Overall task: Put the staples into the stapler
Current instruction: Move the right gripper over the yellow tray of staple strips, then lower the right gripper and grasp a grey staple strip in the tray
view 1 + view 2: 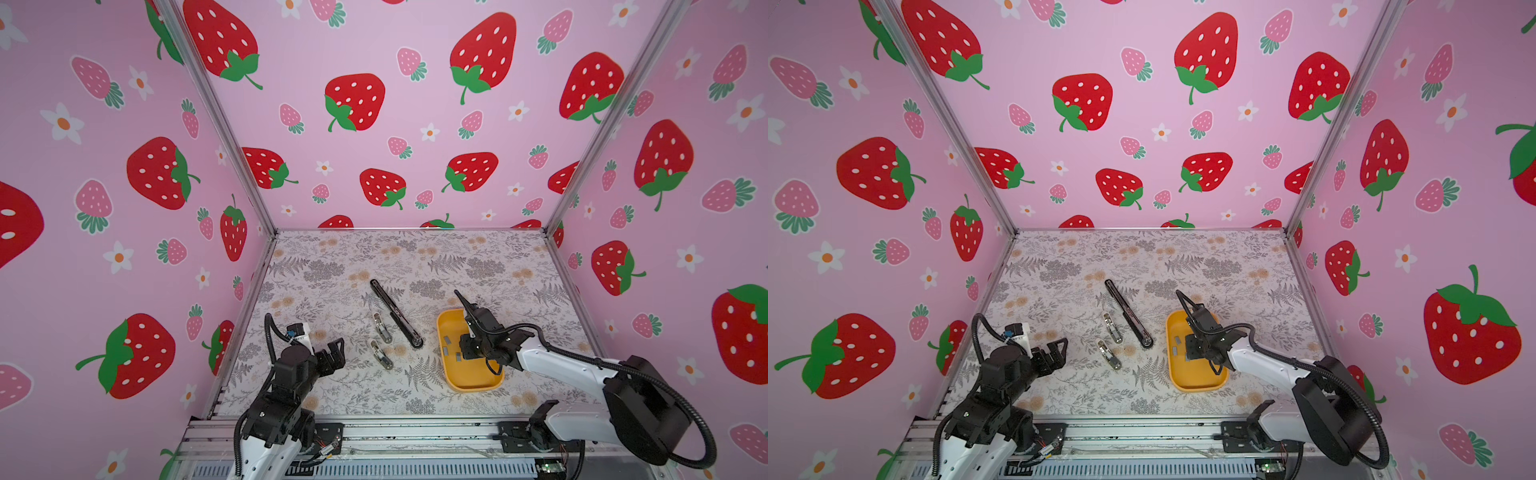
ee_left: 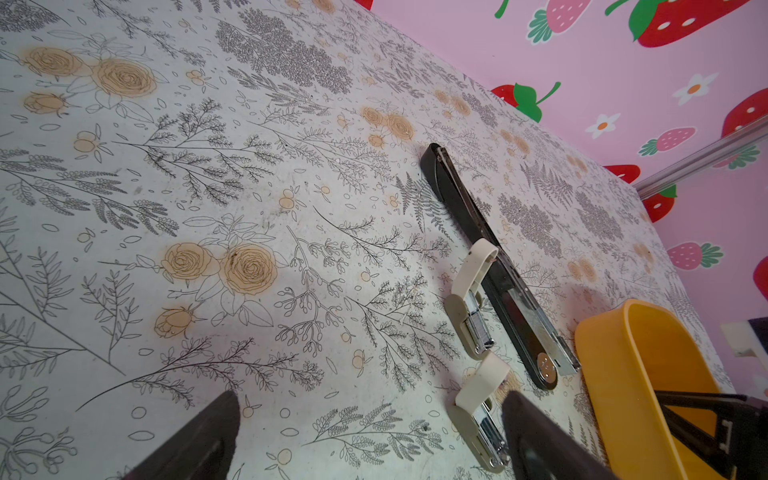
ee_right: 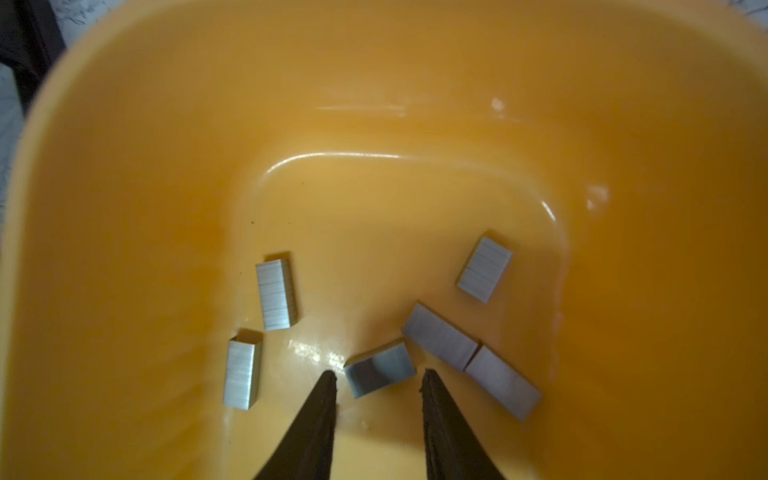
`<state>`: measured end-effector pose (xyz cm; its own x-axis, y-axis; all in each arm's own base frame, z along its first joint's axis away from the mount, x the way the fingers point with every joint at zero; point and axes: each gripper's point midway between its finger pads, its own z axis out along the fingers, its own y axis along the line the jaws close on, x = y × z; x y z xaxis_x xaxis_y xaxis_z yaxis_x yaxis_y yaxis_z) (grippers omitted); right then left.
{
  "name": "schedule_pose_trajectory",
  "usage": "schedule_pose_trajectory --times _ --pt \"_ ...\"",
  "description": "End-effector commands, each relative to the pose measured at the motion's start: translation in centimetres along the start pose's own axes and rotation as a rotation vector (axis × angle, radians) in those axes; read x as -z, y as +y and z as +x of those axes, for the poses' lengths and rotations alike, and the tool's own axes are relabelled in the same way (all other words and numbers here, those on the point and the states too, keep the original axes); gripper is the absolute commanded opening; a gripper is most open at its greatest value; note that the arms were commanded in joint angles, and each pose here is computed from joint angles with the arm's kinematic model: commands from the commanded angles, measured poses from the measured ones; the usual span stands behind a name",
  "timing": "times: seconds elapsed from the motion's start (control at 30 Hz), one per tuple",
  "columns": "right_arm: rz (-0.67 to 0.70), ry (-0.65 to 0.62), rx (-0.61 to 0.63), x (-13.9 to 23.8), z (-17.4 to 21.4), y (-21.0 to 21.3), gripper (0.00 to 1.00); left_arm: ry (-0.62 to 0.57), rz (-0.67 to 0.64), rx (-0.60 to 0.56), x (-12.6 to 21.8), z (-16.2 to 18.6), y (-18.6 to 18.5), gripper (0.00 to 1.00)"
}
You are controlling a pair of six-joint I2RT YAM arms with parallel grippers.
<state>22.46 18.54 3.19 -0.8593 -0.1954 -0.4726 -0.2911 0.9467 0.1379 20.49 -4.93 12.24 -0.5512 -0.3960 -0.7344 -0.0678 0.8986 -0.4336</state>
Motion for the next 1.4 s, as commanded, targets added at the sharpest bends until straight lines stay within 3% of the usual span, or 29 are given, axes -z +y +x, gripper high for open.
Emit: schedule_pose_trajectory --times 0.0,0.53,0.77,1.07,1.37 --pt "-0.001 0.023 -0.025 -0.8 0.9 0.0 0.37 -0.009 -0.008 0.009 0.0 0.0 0.2 0.99" --pt "0.0 0.034 0.023 -2.0 -0.1 1.4 0.36 -0.011 -0.006 0.01 0.0 0.0 0.2 1.0" --pt "0.111 0.005 0.046 -0.6 -0.4 0.2 0.37 -0.011 -0.002 0.009 0.0 0.0 0.1 0.99" --pt "0.088 -0.009 0.021 0.0 0.6 0.2 0.38 -0.015 0.006 0.008 0.1 0.0 0.0 0.99" --pt "0.1 0.035 0.053 -1.2 1.4 0.8 0.31 -0.021 0.009 0.008 0.2 0.0 0.0 0.99"
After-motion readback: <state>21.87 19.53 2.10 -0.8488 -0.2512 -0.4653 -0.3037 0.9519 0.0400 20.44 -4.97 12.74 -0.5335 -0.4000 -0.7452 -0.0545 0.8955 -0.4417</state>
